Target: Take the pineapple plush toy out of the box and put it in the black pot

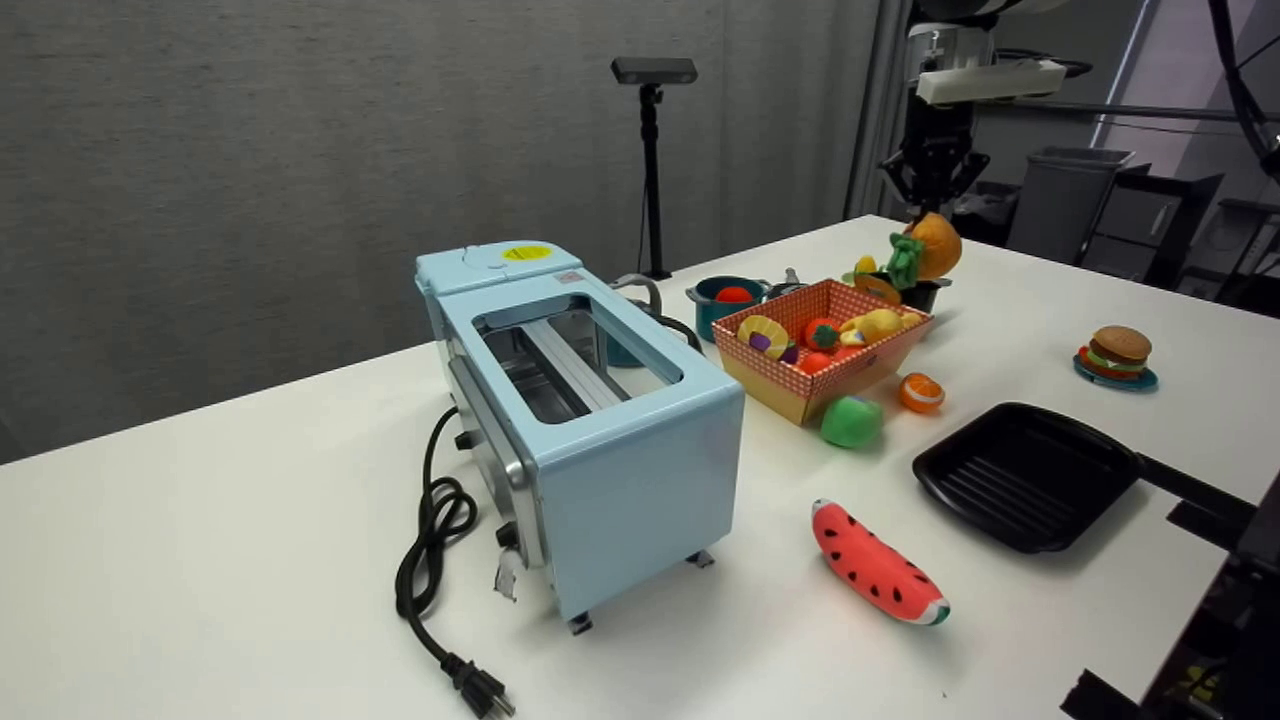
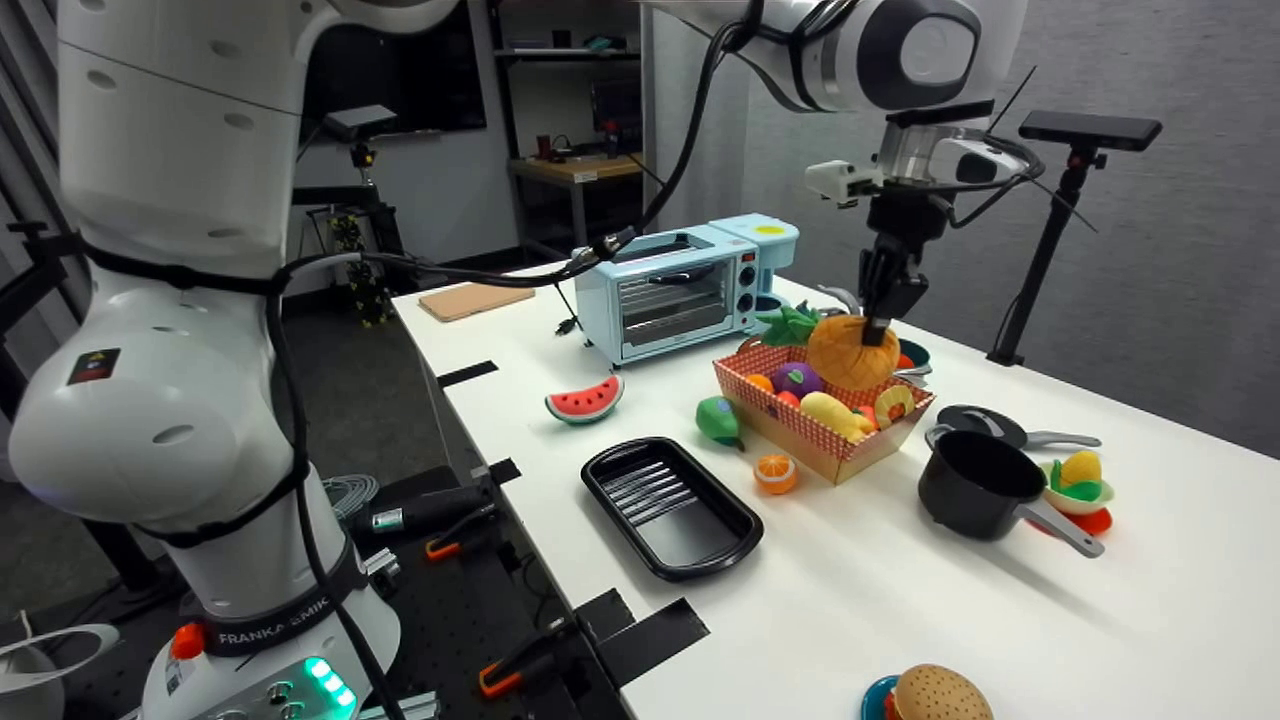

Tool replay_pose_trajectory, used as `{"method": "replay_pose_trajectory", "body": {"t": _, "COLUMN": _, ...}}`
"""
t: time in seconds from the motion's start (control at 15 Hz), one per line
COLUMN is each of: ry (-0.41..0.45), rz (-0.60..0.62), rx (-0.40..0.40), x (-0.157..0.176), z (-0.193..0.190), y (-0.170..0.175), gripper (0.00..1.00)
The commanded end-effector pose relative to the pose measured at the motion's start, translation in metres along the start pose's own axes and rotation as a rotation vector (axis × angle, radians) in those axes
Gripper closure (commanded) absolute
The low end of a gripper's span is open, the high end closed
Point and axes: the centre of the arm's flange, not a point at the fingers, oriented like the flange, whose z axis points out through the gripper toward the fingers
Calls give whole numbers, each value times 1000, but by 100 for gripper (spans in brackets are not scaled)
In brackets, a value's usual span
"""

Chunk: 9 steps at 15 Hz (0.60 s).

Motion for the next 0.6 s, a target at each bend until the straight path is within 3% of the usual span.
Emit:
{"method": "replay_pose_trajectory", "body": {"t": 0.0, "ry": -28, "rz": -1, "rx": 24, "x": -5, "z": -6, "y": 15, "gripper": 97}}
{"method": "replay_pose_trajectory", "body": {"t": 0.53, "ry": -28, "rz": 44, "rx": 75, "x": 16, "z": -23, "y": 41, "gripper": 97}}
